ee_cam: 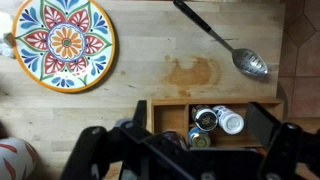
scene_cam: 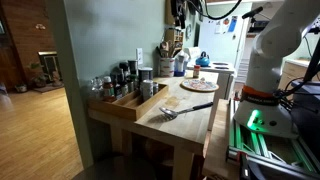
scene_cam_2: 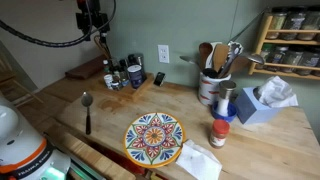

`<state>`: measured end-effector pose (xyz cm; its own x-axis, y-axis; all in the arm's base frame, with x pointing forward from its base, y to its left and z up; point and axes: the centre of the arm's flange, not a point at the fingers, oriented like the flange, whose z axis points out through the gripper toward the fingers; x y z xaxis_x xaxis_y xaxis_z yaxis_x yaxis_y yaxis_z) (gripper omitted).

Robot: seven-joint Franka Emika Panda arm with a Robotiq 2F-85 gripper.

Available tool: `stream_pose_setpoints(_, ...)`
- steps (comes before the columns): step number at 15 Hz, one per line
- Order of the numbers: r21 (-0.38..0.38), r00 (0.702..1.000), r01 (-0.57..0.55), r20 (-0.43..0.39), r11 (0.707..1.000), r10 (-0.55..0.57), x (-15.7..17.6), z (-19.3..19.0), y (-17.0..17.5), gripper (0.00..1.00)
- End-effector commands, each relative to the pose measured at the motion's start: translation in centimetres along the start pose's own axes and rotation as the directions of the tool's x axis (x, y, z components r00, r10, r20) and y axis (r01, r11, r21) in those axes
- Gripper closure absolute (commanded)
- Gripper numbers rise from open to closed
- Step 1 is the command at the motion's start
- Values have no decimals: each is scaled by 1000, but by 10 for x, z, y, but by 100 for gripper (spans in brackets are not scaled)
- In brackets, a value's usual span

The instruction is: Move the yellow tray backwards

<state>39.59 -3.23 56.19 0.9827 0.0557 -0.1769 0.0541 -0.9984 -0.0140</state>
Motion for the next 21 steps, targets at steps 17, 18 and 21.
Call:
stream_pose_setpoints(17, 332, 990, -113, -42, 937, 135, -12, 102, 223, 0)
stream_pose_setpoints(18, 343, 993, -88, -41, 935, 108, -17, 120, 239, 0)
stream_pose_setpoints(21, 383, 994, -68, -54, 921, 96, -28, 170, 282, 0)
